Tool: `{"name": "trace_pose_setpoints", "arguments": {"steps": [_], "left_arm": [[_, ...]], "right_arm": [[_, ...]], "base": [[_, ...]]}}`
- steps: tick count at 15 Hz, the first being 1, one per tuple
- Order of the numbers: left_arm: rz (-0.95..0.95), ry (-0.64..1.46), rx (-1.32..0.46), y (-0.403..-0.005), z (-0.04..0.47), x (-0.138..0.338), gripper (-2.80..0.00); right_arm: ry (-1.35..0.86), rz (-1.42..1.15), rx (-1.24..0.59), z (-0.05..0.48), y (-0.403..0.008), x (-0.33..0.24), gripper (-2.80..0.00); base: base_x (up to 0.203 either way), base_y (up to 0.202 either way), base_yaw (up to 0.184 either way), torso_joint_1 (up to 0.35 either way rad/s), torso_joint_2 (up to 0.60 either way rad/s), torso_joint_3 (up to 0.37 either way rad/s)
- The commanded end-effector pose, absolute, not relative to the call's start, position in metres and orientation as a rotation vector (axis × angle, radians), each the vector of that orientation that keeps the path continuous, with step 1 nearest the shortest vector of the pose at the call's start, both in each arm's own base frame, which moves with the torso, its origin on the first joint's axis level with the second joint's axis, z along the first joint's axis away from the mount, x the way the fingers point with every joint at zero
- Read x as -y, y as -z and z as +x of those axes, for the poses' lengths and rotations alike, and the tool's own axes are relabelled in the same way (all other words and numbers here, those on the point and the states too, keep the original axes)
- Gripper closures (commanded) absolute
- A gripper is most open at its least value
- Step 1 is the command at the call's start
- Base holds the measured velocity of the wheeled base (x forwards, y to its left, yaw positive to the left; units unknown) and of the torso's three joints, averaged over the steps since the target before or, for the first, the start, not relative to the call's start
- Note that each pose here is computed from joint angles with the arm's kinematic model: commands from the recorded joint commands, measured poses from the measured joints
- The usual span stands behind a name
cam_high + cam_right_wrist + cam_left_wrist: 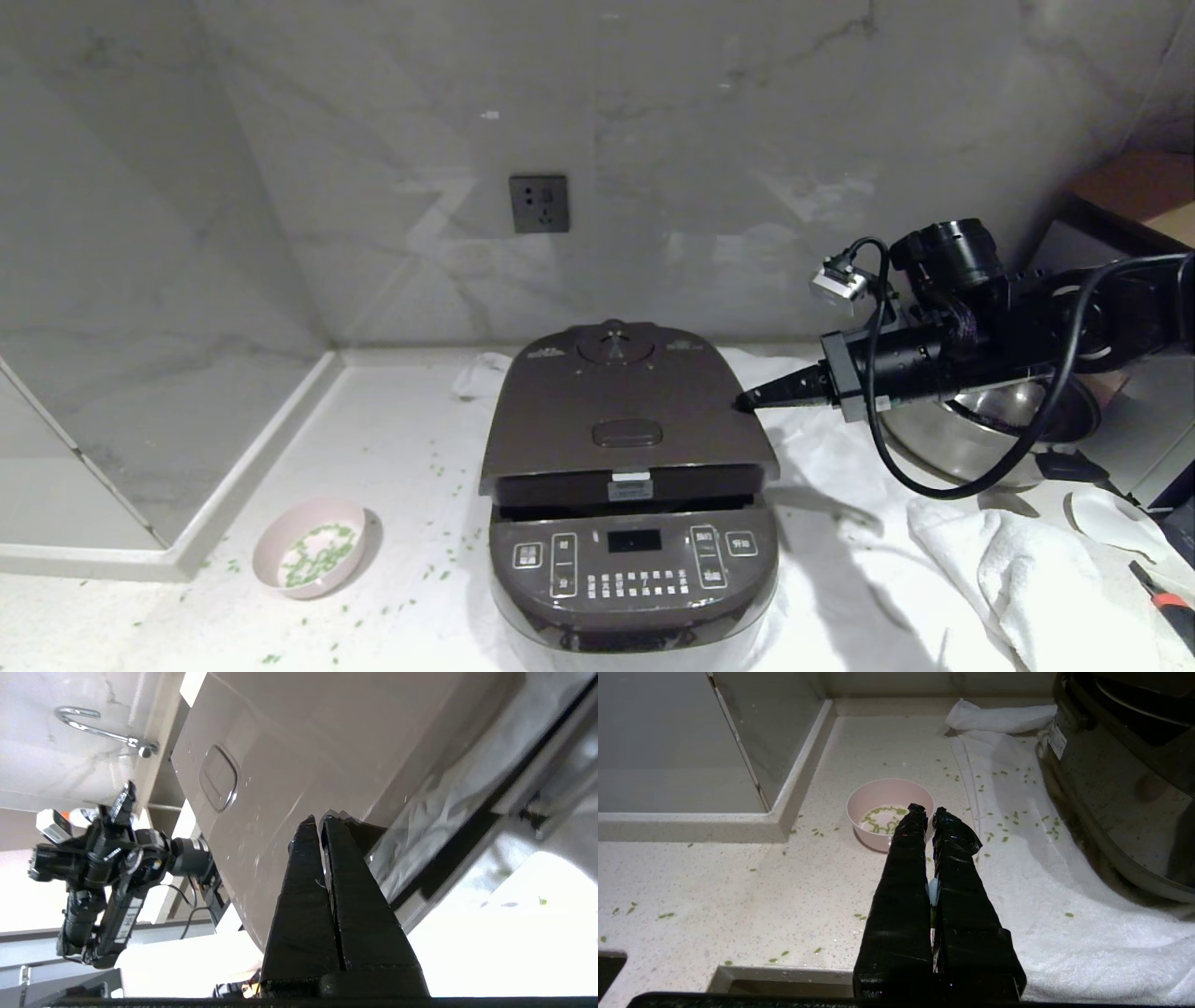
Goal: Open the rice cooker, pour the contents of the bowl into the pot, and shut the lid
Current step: Close the rice cooker
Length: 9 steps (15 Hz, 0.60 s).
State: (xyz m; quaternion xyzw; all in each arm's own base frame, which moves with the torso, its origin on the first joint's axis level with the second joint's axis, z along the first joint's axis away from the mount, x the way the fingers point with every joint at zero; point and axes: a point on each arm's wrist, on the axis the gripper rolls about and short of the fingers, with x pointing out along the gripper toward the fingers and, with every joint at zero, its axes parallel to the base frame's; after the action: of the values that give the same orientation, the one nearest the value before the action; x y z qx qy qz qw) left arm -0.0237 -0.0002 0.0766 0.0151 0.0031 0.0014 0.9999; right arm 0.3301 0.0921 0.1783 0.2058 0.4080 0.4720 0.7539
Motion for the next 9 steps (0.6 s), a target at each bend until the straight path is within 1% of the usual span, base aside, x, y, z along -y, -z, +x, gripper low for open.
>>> {"name": "trace_pose_setpoints", "arguments": {"steps": [1,9], "left_arm": [[0.031,-0.001,-0.006,-0.077,-0.024,0.000,0.00],[0.025,-0.001,-0.006,-0.077,-0.024,0.000,0.00]], "right_arm": [[-1.020,0.439,-0.902,0.326,-0.174,-0.091,0.00],[-0.991,0.425,-0.937,0.332,-0.158,-0.094,0.00]], "base": [[0.000,0.000,0.000,0.000,0.00,0.000],[0.000,0.000,0.000,0.000,0.00,0.000]]}}
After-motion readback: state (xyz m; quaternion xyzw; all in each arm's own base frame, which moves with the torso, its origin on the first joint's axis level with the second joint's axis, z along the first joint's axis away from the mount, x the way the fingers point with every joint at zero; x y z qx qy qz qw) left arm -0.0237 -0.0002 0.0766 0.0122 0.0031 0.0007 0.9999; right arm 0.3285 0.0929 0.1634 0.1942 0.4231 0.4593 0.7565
